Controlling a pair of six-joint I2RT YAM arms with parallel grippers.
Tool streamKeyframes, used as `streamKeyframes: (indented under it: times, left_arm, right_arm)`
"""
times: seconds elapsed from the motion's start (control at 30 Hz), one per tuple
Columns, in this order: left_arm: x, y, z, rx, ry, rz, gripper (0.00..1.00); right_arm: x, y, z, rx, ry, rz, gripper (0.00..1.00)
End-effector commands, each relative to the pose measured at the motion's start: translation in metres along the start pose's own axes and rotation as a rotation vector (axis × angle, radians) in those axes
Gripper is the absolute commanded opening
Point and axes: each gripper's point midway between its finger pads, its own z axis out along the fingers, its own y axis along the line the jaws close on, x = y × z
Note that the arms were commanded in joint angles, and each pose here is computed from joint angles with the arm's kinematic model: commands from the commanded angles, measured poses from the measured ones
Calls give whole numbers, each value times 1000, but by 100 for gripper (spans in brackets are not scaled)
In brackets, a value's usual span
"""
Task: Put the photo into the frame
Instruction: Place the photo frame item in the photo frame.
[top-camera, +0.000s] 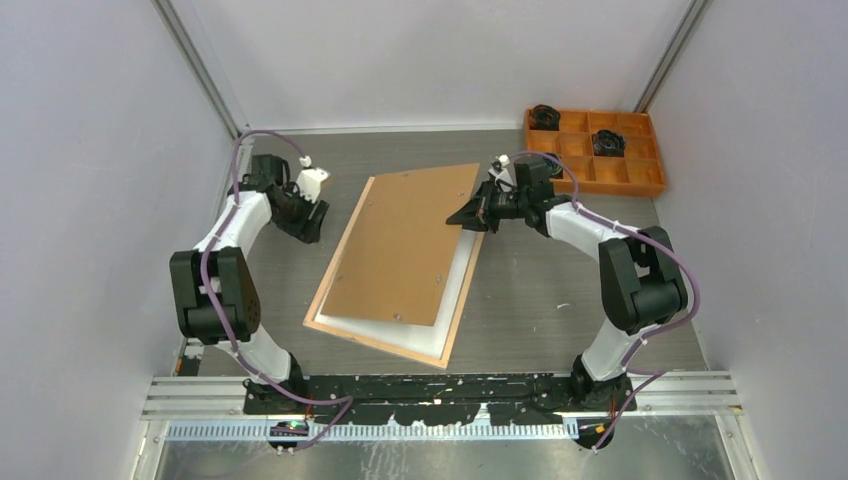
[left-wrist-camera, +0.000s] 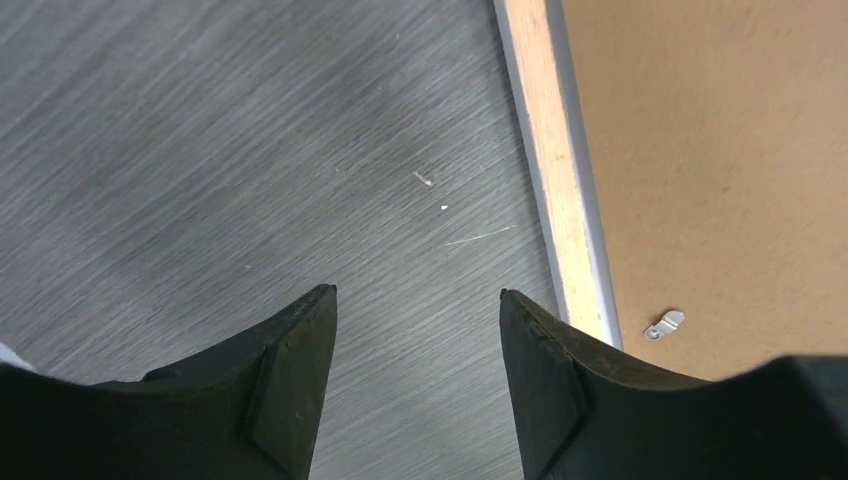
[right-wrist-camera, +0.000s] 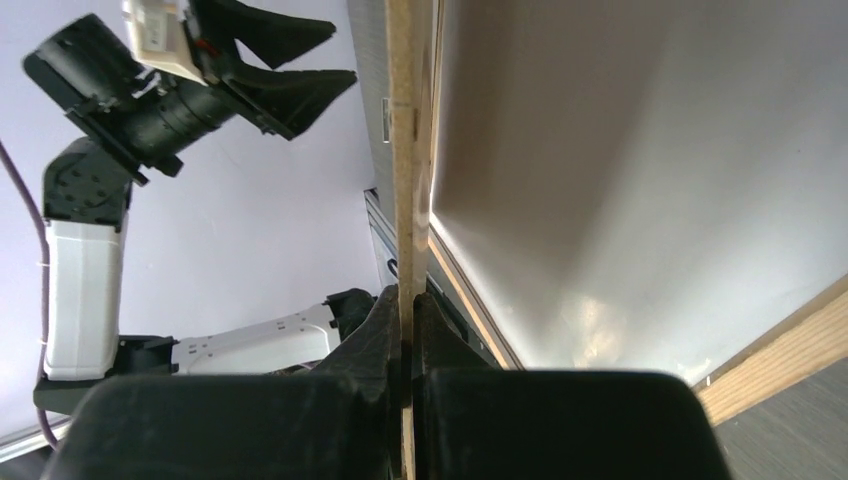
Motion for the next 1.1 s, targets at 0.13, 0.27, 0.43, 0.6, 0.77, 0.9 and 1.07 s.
streamKeyframes:
  times: [0.13, 0.27, 0.43, 0.6, 0.77, 0.9, 1.07]
  left_arm:
    - [25, 16, 27, -64, 51, 114, 61]
    - [39, 13, 36, -65, 72, 135, 60]
    - [47, 10, 42, -61, 91, 144, 60]
    - [49, 5, 47, -58, 96, 162, 60]
    - [51, 2, 50, -56, 105, 174, 60]
    - [52, 0, 51, -55, 111, 178, 60]
    - [53, -4, 53, -52, 117, 189, 59]
  right_arm:
    - [-12, 27, 3, -131, -23, -50, 1]
    - [-10, 25, 3, -137, -23, -37, 1]
    - [0, 22, 3, -143, -9, -27, 1]
    - [11, 16, 0, -140, 4, -19, 1]
    - [18, 10, -3, -133, 10, -13, 1]
    - [20, 10, -4, -135, 9, -12, 1]
    - [21, 14, -7, -143, 5, -16, 1]
